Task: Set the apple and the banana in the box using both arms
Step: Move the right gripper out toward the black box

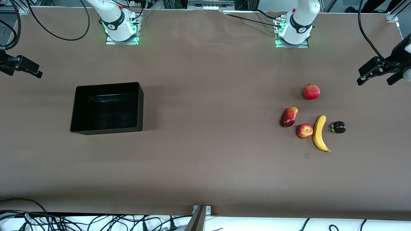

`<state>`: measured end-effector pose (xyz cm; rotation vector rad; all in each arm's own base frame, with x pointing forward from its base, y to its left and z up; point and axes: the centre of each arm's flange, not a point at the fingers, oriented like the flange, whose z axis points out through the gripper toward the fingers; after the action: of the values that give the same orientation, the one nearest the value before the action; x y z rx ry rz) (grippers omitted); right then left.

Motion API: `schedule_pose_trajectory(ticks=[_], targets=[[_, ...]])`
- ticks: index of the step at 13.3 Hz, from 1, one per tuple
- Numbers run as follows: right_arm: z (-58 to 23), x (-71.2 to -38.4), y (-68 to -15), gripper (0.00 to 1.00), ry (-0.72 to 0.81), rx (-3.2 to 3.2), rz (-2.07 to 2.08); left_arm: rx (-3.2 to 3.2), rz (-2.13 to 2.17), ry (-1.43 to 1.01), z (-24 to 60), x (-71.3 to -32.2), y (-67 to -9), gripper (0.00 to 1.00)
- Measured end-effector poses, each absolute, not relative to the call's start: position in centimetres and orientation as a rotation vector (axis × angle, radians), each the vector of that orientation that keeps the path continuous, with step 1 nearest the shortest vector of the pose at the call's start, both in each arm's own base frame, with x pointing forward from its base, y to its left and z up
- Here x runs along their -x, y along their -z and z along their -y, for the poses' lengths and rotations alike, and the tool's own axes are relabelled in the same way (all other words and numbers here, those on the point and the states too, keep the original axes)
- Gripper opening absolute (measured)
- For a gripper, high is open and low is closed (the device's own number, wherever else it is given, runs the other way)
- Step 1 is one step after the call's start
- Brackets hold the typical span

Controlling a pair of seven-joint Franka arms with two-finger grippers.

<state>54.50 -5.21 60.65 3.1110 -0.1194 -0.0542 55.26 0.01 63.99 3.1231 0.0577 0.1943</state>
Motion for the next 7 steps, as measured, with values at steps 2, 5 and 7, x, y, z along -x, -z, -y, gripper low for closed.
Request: schedule_pose_trajectory(ticks=[2,5,7], targets=[[5.15,-54.51,-60.64,1.0,0.055,-3.111,0.118,-3.123,-0.058,-0.194,-0.01,-55.27,-63.97,1.0],[4.93,-54.53,-60.64,1.0,0.055,-3.111,0.113,-3.123,-0.058,-0.194,-0.01,-55.27,-63.96,1.0],[4.93,-54.53,-60.64,1.0,0.055,-3.111,0.113,-3.123,-0.058,-0.191,-0.01,-55.3,-63.89,1.0]])
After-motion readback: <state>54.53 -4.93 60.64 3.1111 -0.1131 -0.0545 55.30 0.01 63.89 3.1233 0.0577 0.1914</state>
